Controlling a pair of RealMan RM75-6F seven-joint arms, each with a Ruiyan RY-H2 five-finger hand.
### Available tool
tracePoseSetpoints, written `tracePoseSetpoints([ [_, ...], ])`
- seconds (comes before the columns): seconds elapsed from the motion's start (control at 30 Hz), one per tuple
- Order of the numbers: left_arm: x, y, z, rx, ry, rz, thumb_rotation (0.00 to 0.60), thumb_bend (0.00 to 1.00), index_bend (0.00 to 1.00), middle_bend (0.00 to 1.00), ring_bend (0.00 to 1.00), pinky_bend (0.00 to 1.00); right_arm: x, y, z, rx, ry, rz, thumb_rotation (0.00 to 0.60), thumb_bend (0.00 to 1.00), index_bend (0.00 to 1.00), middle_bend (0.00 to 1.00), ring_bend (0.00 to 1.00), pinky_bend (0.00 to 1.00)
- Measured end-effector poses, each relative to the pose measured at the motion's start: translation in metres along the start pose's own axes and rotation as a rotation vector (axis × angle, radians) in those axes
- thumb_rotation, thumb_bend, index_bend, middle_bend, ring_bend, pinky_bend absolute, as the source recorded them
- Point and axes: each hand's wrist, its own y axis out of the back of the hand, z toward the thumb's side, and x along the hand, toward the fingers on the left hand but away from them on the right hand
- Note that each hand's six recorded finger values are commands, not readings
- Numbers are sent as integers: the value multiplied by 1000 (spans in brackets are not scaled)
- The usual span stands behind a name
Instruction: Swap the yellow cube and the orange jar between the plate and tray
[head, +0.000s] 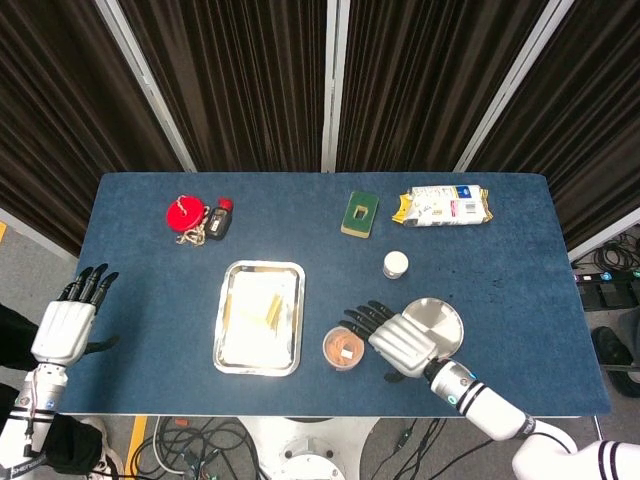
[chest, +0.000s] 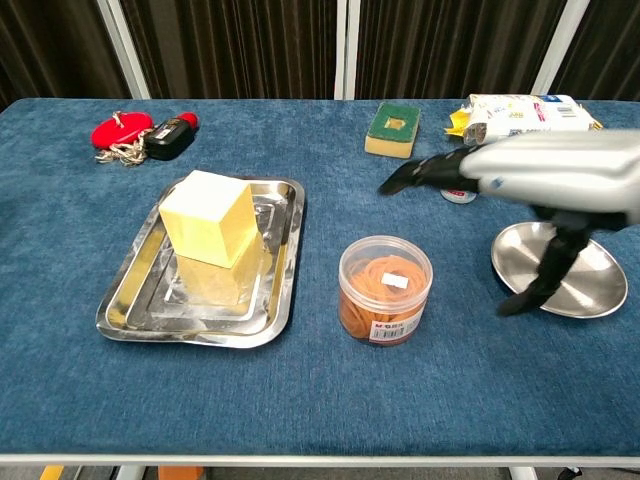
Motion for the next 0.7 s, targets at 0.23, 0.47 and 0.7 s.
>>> tracePoseSetpoints([
  [0.23, -4, -4, -7, -4, 14, -7, 600, 60, 84, 17, 0, 211, -24, -22, 13, 15, 7, 42, 600, 0, 0, 67, 0, 163],
  [0.47, -8, -10, -16, -4, 37, -16, 600, 60, 85, 17, 0, 212, -43, -29, 23, 26, 10, 21, 600, 55, 41, 156, 65, 351],
  [0.7, -9, -11, -18, -7, 38, -20, 600, 60, 85, 19, 0, 212, -52, -29, 24, 51, -6, -48, 600, 196, 441, 440, 376, 649],
])
